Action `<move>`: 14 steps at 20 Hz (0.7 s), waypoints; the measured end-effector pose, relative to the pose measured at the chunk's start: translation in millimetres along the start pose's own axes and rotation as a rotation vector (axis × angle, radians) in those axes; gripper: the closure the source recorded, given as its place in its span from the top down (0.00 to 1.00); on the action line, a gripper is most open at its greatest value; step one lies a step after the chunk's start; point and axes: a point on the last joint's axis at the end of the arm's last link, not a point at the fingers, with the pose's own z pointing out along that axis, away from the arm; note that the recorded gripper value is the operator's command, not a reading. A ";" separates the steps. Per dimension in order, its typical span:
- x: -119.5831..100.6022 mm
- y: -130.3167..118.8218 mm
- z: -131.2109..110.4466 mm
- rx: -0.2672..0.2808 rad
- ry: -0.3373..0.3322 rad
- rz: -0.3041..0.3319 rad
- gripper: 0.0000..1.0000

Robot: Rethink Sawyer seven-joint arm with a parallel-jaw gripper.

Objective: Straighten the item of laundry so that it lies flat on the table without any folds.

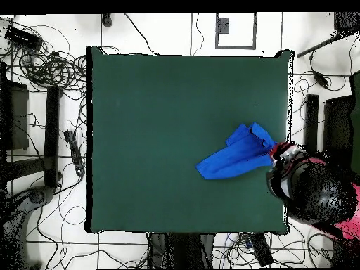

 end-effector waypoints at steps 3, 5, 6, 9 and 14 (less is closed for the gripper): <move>-4.3 -8.8 5.6 0.002 -0.006 -0.025 1.00; -6.4 -15.4 11.5 0.004 -0.007 -0.046 1.00; -6.4 -17.2 14.7 0.004 -0.006 -0.062 1.00; -6.3 -15.5 18.1 -0.005 -0.007 -0.097 1.00; 0.8 0.7 22.0 -0.033 -0.004 -0.192 1.00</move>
